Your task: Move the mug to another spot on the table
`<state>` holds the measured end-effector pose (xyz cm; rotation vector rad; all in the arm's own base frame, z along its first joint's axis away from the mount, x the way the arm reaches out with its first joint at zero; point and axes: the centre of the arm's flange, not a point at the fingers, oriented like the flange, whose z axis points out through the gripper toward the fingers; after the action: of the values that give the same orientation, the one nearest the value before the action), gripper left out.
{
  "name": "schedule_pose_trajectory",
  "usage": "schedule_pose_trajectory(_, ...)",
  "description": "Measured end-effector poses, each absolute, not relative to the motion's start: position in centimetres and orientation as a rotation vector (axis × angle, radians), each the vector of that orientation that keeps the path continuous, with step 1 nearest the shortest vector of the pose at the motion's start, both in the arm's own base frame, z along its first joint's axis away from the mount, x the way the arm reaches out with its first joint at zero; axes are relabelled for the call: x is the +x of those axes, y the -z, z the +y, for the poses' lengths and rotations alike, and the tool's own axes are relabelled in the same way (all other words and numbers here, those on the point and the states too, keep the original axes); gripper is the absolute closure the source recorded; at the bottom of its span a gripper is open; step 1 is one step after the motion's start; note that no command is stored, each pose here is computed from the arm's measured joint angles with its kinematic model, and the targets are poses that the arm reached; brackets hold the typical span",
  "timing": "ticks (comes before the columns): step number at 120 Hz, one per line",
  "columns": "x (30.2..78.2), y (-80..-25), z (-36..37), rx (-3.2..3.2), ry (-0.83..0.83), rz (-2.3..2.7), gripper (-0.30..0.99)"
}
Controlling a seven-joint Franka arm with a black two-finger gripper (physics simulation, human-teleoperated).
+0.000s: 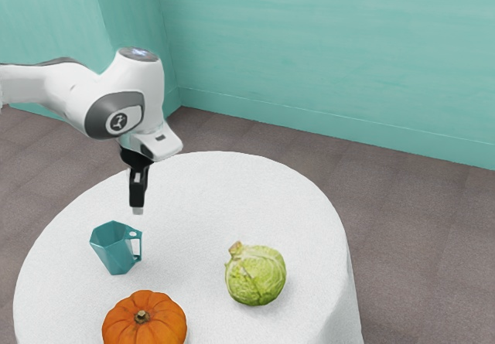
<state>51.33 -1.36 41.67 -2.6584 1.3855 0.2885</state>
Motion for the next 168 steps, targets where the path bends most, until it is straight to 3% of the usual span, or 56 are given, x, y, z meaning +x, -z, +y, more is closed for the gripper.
schedule_pose_trajectory(34,51.0,-35.6,-0.5,-2.594,-0.317,1.483,0.0)
schedule_pose_trajectory(168,51.3,-27.9,2.2,-2.656,-0.376,1.42,0.0)
